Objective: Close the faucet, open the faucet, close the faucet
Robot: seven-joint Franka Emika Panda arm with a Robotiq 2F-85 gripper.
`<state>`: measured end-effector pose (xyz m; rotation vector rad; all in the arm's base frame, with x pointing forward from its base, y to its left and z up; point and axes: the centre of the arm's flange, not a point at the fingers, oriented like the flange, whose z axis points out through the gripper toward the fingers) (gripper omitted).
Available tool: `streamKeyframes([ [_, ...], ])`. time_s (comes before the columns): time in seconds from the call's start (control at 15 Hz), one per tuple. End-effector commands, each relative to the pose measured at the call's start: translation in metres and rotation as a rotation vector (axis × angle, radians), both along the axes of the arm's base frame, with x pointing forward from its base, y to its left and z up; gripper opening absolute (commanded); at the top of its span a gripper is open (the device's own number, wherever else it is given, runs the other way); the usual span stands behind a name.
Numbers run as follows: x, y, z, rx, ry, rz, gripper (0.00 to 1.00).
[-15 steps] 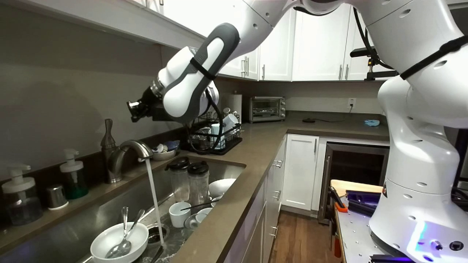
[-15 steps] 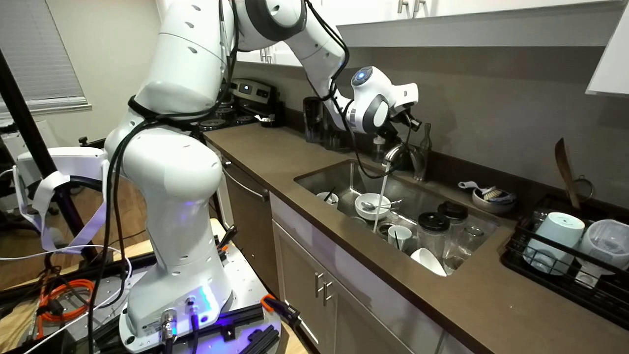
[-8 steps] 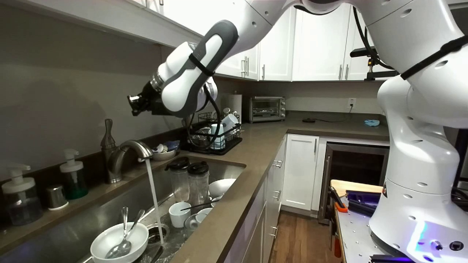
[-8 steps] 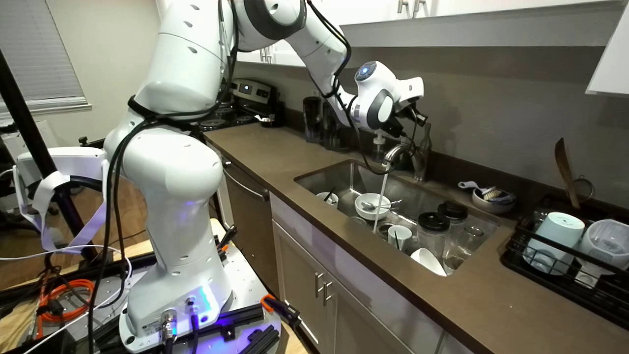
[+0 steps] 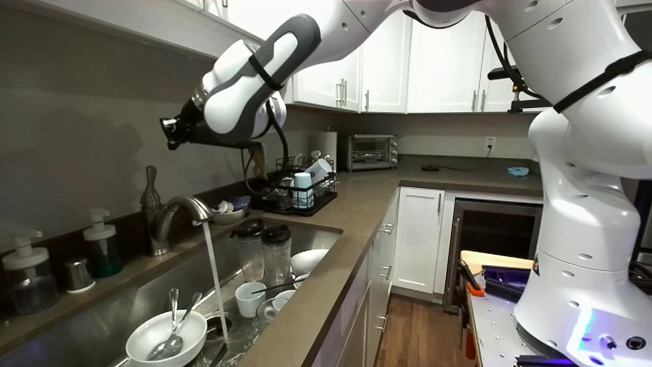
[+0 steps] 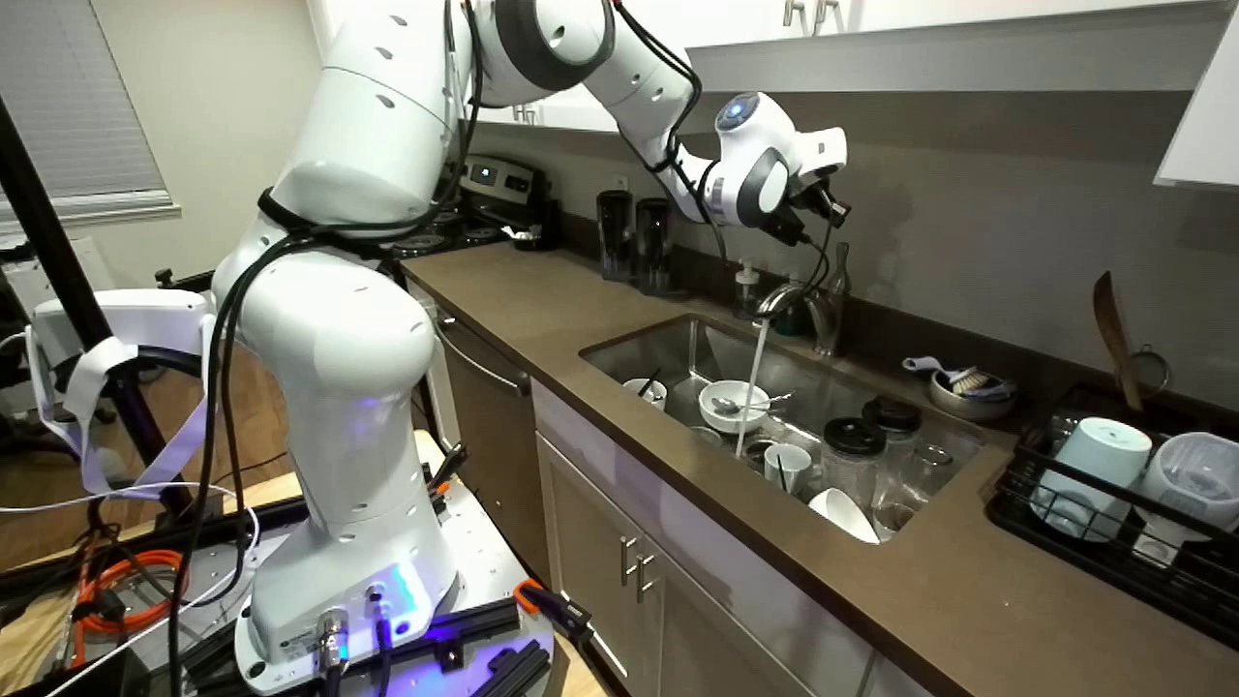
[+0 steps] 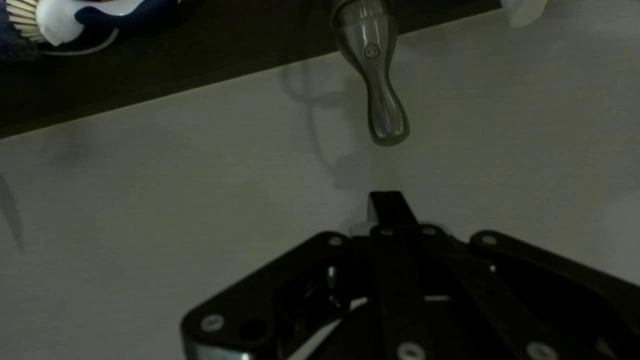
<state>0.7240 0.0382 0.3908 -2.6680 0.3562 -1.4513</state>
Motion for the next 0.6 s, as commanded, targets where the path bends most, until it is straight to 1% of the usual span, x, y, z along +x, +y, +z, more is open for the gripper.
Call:
streamKeyframes([
  [0.0, 0.028, -0.006, -0.001, 0.012, -0.021, 0.0, 0.0],
  [0.2, 0.038, -0.006, -0.009, 0.021, -0.046, 0.0, 0.0],
  [0.53, 0.054, -0.001, -0.02, 0.04, -0.057, 0.017, 0.0],
])
